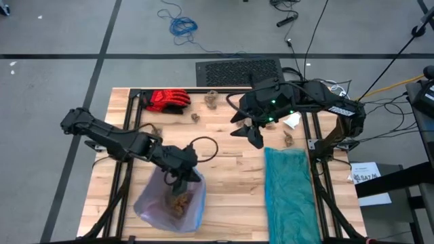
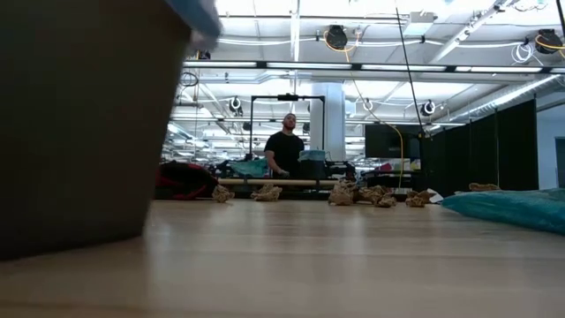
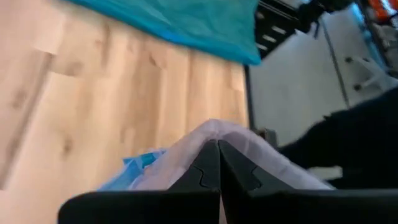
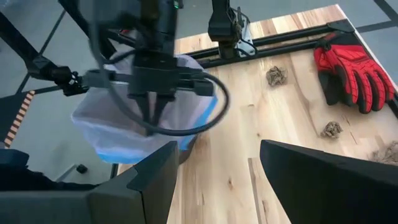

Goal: Place trash/remove bag and relplace
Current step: Adjust the trash bin, then put the brown napkin into the trash bin

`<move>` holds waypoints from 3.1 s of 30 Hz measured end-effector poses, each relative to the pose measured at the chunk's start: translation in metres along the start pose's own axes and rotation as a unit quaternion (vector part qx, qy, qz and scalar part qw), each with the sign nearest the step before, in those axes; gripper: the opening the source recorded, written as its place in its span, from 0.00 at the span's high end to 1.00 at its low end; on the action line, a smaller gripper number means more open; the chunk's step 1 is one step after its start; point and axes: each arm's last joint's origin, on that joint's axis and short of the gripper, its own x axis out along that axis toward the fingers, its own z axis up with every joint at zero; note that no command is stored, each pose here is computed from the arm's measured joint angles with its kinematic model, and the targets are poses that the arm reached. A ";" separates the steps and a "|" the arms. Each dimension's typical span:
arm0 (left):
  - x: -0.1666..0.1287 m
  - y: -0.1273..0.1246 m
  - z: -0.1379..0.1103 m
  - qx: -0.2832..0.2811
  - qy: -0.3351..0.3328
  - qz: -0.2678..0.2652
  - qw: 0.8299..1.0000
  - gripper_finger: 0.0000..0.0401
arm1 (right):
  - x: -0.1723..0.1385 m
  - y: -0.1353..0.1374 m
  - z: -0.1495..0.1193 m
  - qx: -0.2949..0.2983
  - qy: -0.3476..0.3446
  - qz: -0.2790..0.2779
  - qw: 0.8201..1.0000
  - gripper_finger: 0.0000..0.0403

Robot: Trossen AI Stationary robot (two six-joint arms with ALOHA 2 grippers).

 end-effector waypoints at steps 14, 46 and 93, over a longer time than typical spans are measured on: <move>-0.078 0.018 0.043 -0.044 -0.045 0.112 0.992 1.00 | -0.040 0.003 -0.005 -0.005 -0.028 0.007 1.000 0.45; -0.065 0.176 -0.059 -0.304 0.242 0.398 0.831 0.75 | -0.040 -0.005 -0.010 -0.007 0.003 -0.013 1.000 0.45; -0.063 0.240 -0.067 -0.281 0.099 0.369 0.880 1.00 | -0.044 -0.026 0.001 0.014 -0.043 -0.054 0.998 0.45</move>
